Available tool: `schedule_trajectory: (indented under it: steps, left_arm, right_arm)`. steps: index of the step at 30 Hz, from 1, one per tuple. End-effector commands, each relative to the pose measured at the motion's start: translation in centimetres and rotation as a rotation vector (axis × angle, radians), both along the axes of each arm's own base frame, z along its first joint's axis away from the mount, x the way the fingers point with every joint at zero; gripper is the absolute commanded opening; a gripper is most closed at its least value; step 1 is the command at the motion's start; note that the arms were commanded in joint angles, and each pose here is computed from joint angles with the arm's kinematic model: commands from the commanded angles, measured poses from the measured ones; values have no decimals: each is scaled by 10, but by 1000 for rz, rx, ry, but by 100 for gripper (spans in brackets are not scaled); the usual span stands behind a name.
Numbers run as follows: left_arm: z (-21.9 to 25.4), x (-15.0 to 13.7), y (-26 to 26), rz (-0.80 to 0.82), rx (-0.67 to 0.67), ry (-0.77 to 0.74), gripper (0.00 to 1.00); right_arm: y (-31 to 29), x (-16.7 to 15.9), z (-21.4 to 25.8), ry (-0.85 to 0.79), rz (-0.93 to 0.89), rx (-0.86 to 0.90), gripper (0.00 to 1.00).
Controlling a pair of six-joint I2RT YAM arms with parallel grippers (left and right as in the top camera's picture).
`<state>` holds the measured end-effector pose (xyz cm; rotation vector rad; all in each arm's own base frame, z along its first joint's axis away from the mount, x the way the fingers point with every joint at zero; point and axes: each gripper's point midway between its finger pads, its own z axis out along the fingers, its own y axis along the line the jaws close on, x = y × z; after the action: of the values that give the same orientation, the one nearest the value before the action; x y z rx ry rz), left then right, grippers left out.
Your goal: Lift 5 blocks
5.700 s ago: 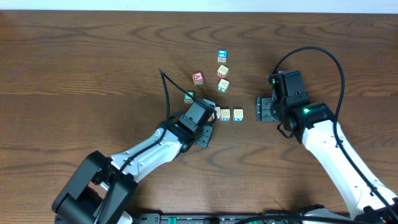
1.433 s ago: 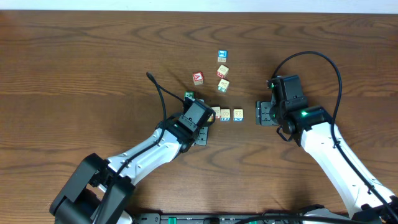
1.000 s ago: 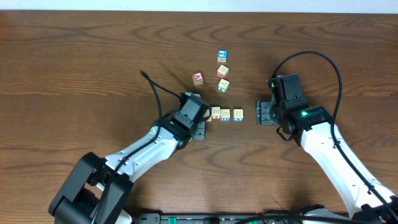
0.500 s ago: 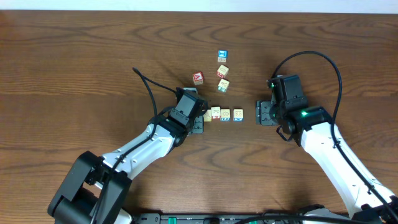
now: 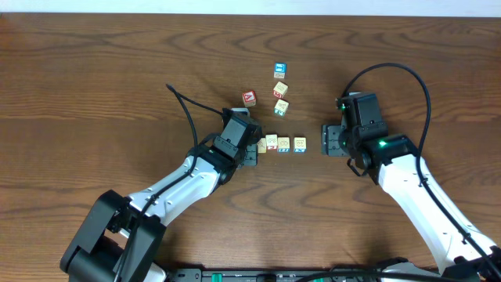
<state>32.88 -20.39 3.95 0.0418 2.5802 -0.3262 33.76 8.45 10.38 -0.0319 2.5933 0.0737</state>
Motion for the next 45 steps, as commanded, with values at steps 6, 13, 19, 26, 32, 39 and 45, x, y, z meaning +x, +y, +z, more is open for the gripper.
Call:
schedule_trajectory:
  steps: [6,13,19,26,32,39,45]
  left_arm:
    - [-9,7,-2,8,12,7,30]
    - [-23,3,0,19,23,44,30]
    - [-22,3,-2,15,16,45,41]
    - [-21,3,-5,5,0,48,50]
    - [-15,4,-6,5,-10,33,50]
    - [4,9,-7,8,-29,-15,51]
    - [10,9,-7,7,-38,-29,51]
  right_arm:
    - [1,-3,-35,79,13,-14,64]
    - [2,-1,-39,84,14,-16,66]
    - [2,-1,-39,83,14,-16,67]
    - [2,-1,-40,84,14,-16,68]
    - [2,-1,-40,84,14,-16,68]
    - [2,-1,-47,101,14,-21,68]
    - [1,-1,-51,113,14,-25,68]
